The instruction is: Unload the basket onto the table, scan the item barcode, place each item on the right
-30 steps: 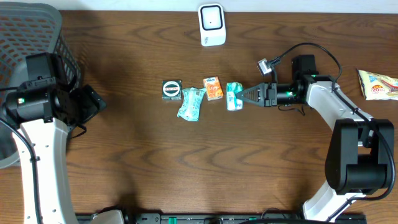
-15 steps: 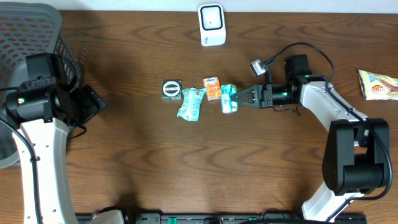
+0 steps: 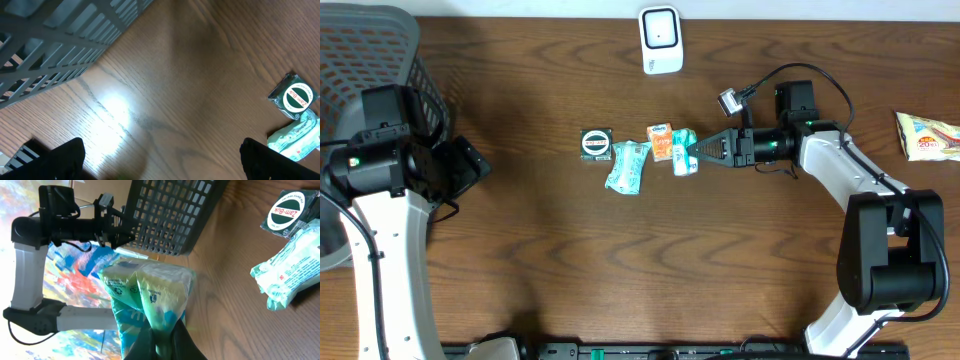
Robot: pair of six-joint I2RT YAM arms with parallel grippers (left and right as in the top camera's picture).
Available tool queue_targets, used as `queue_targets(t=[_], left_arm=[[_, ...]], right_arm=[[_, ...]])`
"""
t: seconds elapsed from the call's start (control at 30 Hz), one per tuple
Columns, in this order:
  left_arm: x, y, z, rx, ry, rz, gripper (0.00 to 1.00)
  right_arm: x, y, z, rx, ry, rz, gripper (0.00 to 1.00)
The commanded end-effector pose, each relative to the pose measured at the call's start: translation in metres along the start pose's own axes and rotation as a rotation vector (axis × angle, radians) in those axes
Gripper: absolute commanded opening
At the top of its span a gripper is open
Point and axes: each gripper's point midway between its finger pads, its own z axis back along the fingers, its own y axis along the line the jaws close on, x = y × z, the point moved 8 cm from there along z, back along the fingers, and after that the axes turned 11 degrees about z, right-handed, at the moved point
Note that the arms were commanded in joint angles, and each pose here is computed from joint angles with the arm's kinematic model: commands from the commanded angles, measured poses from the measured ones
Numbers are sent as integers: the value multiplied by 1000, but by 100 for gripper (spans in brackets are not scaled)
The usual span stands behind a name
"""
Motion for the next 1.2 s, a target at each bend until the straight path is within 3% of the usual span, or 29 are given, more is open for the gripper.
queue_targets(t=[0.0,1.17], left_arm=[[0,3,1,15,-9,8,98],[0,3,1,16,-9,8,98]], right_arm=[[0,6,-4,36,4,-11,1],[-3,9,-20,63,42,43,1]])
